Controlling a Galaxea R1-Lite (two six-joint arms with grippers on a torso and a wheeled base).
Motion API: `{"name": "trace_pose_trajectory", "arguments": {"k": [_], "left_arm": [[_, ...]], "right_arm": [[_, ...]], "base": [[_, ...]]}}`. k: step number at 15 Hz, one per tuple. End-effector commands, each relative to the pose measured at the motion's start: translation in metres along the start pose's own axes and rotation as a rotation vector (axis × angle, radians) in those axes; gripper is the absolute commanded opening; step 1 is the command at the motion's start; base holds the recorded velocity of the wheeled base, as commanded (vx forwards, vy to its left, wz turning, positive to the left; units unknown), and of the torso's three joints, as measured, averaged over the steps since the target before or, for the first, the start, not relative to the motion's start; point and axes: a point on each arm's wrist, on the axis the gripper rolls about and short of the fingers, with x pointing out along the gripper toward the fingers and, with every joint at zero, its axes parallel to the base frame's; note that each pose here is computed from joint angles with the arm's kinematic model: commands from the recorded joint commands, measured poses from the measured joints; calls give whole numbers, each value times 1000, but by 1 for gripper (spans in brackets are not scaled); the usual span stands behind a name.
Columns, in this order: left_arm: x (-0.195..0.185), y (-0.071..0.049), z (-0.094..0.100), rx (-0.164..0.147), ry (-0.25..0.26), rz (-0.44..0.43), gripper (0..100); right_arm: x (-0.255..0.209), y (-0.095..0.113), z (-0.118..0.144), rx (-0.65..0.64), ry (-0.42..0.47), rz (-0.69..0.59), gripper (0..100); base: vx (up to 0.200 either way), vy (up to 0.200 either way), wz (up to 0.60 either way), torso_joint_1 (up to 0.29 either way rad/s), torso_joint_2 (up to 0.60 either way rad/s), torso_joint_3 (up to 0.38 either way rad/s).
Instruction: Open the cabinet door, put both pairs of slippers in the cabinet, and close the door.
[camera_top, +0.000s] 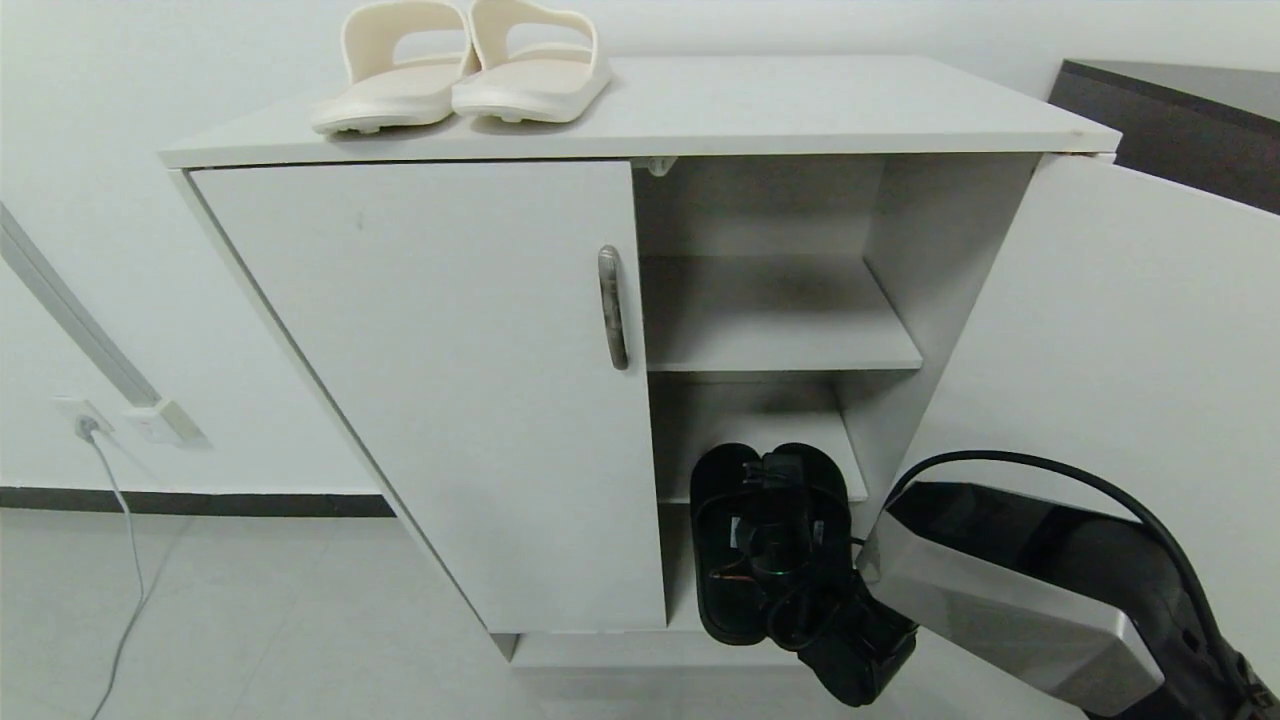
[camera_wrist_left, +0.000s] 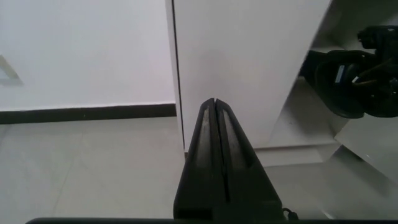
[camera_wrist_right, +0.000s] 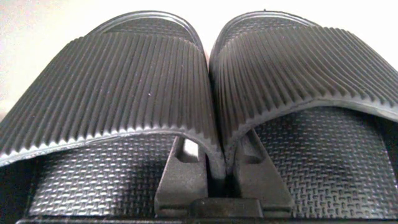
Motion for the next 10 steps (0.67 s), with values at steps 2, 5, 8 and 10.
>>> {"name": "trace_pose_trajectory", "arguments": {"k": [2, 5, 8, 10], "left_arm": [[0, 0, 0, 0, 2, 0, 0], [0, 0, 0, 0, 0, 0, 0], [0, 0, 0, -1, 0, 2, 0], [0, 0, 0, 0, 0, 2, 0]], "right_arm": [[-1, 0, 0, -4, 2, 3, 0], [0, 2, 1, -34, 2, 23, 0], [11, 0, 4, -60, 37, 56, 0], [25, 3, 10, -52, 34, 38, 0]], "base": [[200, 0, 0, 2, 2, 2], [0, 0, 0, 0, 0, 0], [0, 0, 0, 0, 0, 0], [0, 0, 0, 0, 0, 0]]}}
